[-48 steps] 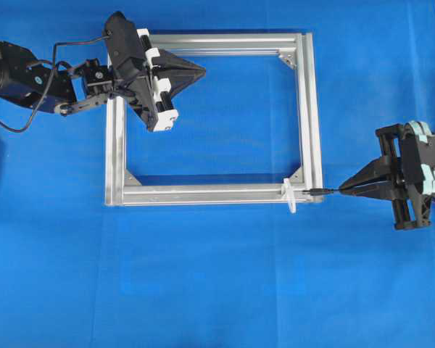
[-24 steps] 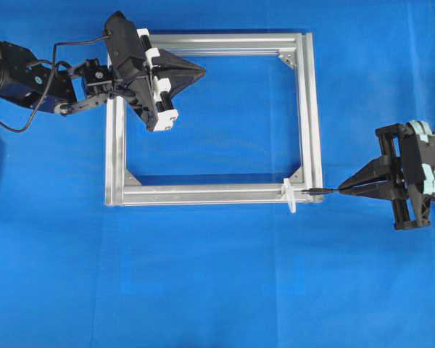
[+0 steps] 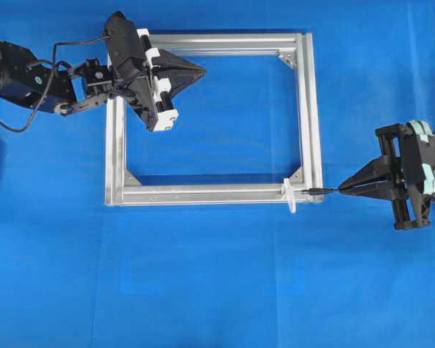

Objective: Insert the wire through the string loop located on the right side.
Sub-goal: 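Push the USB plug leftward through the white zip-tie loop with the right gripper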

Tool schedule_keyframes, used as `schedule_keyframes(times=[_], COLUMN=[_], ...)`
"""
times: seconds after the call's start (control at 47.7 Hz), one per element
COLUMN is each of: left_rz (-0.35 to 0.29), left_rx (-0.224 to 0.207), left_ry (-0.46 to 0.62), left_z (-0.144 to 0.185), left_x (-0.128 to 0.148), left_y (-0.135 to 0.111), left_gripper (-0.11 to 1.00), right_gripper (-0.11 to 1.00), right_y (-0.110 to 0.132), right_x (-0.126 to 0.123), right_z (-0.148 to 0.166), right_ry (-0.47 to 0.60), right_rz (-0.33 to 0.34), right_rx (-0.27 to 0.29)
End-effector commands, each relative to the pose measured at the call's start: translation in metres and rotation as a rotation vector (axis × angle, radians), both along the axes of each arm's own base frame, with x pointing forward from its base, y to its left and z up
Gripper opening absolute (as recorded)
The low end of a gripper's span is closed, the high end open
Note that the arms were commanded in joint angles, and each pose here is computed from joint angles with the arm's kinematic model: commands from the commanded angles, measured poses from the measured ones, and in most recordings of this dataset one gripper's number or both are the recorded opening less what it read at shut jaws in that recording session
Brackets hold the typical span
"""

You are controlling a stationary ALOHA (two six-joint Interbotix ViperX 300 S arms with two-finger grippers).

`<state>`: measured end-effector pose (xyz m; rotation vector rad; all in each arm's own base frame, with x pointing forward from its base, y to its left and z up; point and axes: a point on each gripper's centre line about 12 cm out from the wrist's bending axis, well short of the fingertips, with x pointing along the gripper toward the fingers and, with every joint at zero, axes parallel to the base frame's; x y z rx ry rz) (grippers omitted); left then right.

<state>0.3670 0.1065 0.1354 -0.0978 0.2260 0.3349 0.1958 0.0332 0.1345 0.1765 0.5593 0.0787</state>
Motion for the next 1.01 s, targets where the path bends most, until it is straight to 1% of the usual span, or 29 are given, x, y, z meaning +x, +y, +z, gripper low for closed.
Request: schedule_keyframes(times=[0.0,0.357,0.546,0.734,0.986], left_rz=[-0.003,-0.003,-0.003,-0.003,-0.005], left_rx=[0.016,0.015,0.016,0.016,0.015], left_ry=[-0.056,-0.053,-0.055,-0.056,-0.053], left_z=[0.018,0.017,0.018,0.018,0.017], left_x=[0.004,0.004,0.004,0.004,0.004], left_y=[0.0,0.0,0.0,0.0,0.0], left_gripper=[0.0,0.0,0.0,0.0,0.0], right_gripper=[-0.04,-0.04,-0.04,-0.04,-0.04], right_y=[0.0,0.0,0.001,0.003,0.007], right_x=[0.003,0.004,0.009,0.024,0.056], right_z=[0.004,0.004,0.005,0.002,0.002], right_ry=[-0.02,-0.021,-0.023,-0.029,-0.082], right_rz=[0.0,-0.001,-0.005,-0.012,-0.026], right_rx=[-0.001,0.002,0.003,-0.004,-0.009])
